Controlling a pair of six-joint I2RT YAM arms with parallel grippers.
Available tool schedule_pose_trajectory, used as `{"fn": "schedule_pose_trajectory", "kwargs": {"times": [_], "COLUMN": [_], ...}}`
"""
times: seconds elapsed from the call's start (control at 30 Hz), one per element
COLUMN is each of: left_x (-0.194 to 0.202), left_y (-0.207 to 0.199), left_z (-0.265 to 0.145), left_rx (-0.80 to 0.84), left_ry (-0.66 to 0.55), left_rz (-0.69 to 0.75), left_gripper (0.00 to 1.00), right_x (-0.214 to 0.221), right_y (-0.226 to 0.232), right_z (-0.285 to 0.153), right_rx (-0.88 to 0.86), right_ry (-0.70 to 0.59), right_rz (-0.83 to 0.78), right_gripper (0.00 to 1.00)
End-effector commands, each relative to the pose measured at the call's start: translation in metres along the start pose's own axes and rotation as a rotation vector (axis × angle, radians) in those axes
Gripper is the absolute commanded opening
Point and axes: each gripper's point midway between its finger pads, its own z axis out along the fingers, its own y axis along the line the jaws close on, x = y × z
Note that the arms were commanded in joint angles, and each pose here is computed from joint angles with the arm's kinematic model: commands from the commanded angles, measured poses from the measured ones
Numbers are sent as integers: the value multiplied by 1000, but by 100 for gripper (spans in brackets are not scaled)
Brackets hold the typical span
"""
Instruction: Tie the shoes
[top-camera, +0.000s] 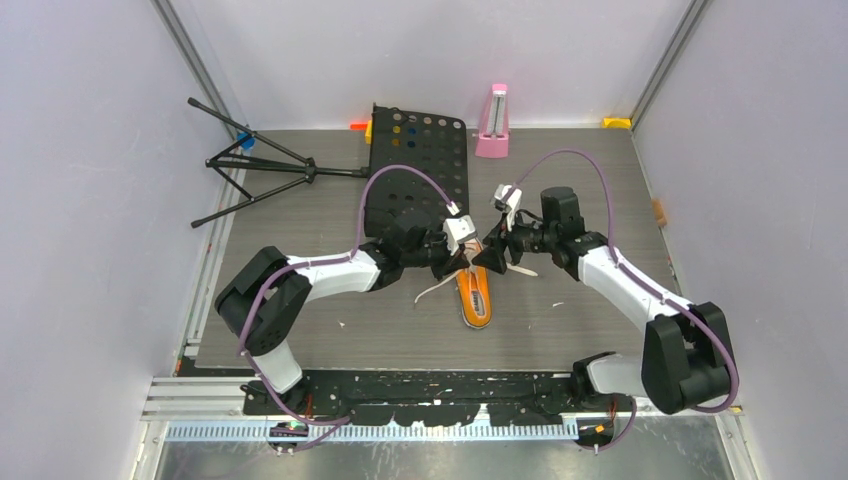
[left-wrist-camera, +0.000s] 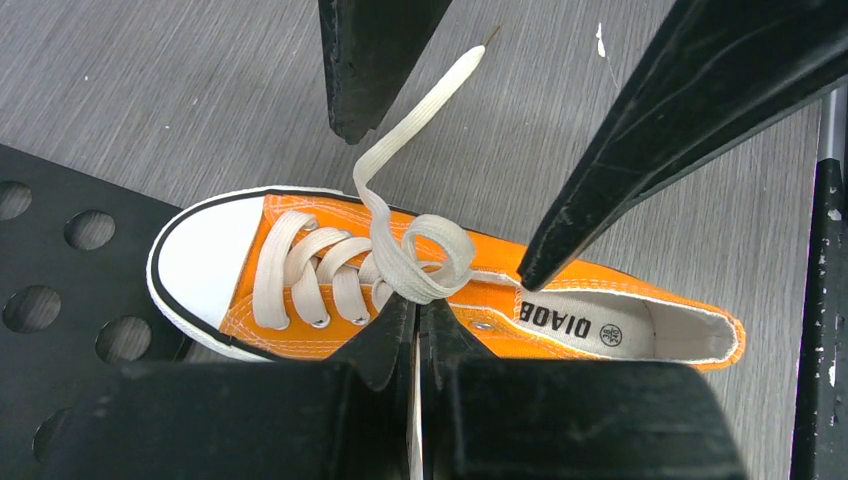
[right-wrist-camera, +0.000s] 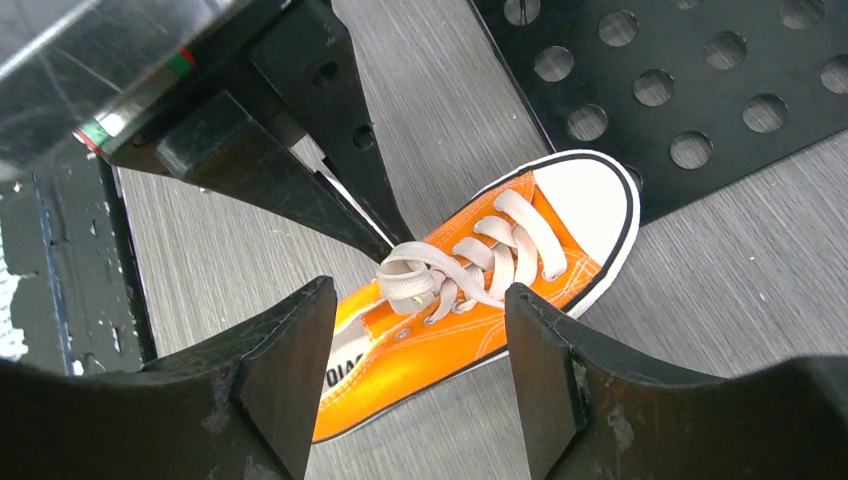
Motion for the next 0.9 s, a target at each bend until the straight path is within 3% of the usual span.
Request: {"fn": "schedule_pose_trajectory", "kwargs": {"times": [0.0, 0.27, 0.63, 0.87], "left_x": [-34, -33, -35, -35], "left_y": [-1, -1, -1, -1], "left_z": [-5, -6, -9, -8], "left_rx": [10, 14, 11, 13], "left_ry": [-76, -51, -44, -44], "left_rz": [46, 50, 61, 61], "left_gripper": [0, 0, 0, 0], "right_x": [-3, 0, -9, -9], "right_y": [-4, -1, -14, -9], "right_z": [-2, 4, 8, 19], "right_rx": [-57, -83, 15, -38], "right_ry": [25, 22, -8, -10], "right_rz": [-139, -185, -294, -306], "right_gripper": [68, 69, 73, 71]}}
